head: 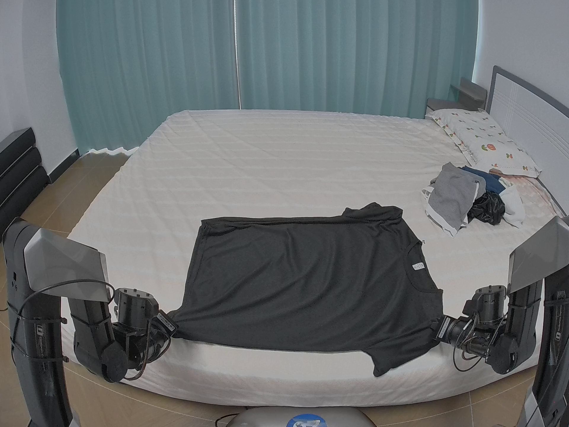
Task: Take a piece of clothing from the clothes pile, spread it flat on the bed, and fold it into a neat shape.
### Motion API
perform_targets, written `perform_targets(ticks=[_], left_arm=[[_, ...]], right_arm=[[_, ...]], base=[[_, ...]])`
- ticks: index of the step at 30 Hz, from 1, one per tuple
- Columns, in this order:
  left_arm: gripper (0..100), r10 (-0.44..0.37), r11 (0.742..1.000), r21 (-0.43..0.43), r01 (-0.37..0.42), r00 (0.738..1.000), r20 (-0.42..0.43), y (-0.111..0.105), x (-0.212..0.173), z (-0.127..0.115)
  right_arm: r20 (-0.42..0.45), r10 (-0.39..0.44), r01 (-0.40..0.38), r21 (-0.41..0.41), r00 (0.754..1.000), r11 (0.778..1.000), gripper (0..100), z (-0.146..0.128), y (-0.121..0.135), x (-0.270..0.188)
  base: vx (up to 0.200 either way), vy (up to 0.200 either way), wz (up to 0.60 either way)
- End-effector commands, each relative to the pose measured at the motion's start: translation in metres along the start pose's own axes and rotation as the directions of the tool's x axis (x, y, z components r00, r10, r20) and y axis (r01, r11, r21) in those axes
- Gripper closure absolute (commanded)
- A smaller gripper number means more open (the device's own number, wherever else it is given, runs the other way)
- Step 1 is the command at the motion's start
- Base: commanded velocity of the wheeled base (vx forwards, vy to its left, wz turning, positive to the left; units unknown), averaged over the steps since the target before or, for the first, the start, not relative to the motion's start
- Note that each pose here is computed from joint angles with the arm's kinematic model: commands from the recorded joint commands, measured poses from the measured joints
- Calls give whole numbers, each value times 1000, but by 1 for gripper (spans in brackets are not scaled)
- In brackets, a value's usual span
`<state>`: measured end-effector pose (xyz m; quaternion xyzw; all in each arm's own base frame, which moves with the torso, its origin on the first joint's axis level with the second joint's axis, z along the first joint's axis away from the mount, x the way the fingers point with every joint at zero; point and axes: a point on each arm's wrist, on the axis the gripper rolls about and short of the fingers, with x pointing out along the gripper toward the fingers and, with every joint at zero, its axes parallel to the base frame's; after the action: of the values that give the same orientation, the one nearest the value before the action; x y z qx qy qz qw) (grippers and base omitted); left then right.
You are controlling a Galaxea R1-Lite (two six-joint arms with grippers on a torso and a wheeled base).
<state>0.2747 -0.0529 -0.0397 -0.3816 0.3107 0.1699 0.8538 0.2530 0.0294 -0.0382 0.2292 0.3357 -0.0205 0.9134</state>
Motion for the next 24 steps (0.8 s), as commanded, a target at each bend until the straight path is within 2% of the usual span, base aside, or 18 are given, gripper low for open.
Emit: perform_targets(ticks=[1,3,8,16,24], left_arm=[[100,0,1000,0,0,1000,2,0,0,0],[100,0,1000,-2,0,1000,2,0,0,0],[100,-37,996,-82,39,999,30,-10,5,6],[100,-36,995,-93,40,999,39,-9,9,9],[100,-32,994,-99,37,998,45,-9,13,11]], right_arm=[[80,41,-41,-6,996,999,100,18,9,-1],[99,54,-53,-9,994,999,100,23,12,1],[131,80,-77,-31,988,997,100,39,23,20],[137,87,-82,-41,987,996,100,63,36,55],[132,89,-80,-72,987,994,100,70,40,84]], base=[[0,0,0],[0,0,0],[0,0,0],[0,0,0],[0,0,0]])
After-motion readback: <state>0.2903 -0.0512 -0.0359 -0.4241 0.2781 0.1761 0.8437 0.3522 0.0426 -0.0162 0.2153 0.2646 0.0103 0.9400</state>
